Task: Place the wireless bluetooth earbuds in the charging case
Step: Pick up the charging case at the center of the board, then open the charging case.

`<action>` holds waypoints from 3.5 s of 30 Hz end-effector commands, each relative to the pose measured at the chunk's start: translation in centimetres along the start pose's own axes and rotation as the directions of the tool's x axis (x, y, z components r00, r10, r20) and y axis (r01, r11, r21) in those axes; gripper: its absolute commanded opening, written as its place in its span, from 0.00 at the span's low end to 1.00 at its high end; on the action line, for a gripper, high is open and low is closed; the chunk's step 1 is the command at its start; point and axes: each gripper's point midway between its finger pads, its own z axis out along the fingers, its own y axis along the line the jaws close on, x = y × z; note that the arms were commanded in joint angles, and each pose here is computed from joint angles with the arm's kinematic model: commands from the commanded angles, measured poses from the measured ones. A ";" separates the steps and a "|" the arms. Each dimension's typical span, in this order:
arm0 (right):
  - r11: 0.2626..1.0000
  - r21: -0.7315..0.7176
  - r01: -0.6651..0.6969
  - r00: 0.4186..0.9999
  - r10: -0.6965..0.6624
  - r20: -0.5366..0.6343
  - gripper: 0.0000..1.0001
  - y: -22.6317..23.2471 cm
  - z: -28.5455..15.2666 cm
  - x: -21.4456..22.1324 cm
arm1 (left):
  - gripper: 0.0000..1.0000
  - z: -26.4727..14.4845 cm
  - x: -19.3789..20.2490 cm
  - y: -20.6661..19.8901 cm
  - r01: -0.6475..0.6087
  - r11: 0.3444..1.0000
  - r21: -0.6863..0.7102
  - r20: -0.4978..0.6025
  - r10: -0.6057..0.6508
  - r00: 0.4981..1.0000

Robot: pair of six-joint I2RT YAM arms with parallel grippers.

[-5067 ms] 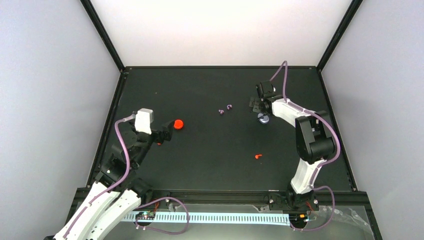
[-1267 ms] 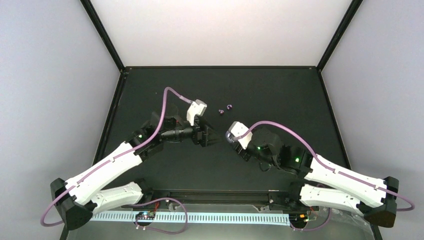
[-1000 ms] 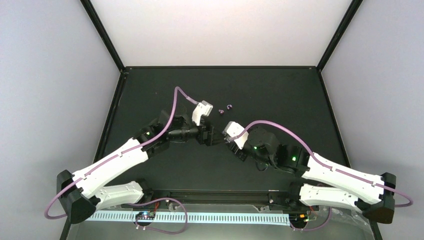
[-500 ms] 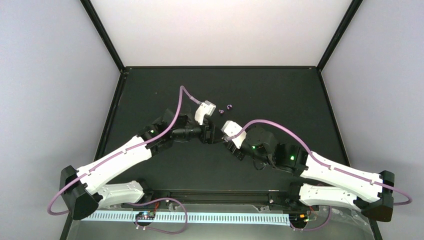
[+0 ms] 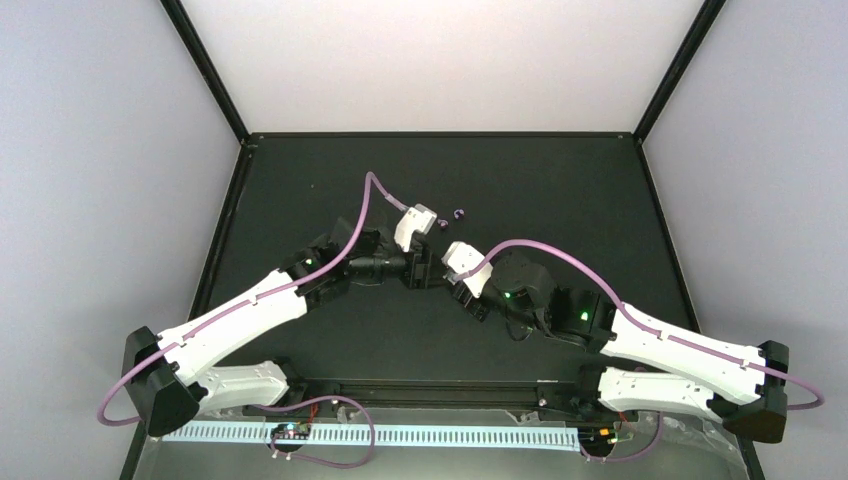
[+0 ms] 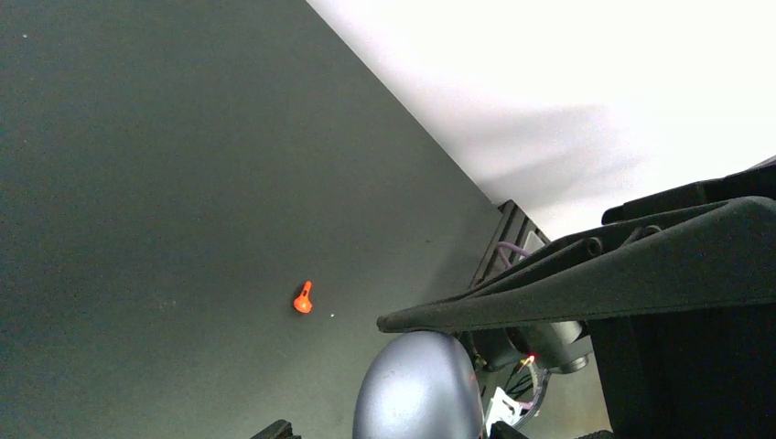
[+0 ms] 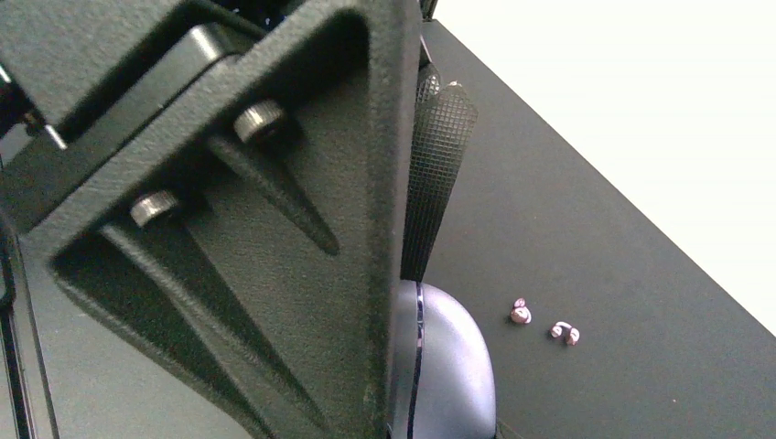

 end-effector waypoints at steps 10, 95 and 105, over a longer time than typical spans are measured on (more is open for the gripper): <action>1.000 0.021 -0.017 0.997 0.016 0.081 0.39 -0.6 -0.6 -2.9 | 0.34 0.1 -0.4 -2.8 0.007 0.996 0.090 -0.018 -0.005 1.000; 0.823 -0.478 -0.307 0.879 0.437 0.190 0.89 5.0 -6.6 -16.2 | 0.02 -18.7 -0.6 -15.5 -0.704 0.654 0.277 0.679 0.385 0.625; 0.853 -0.383 -0.356 0.872 0.450 0.192 0.89 3.4 -5.6 -15.8 | 0.02 -18.5 -0.2 -15.5 -0.704 0.649 0.290 0.667 0.390 0.634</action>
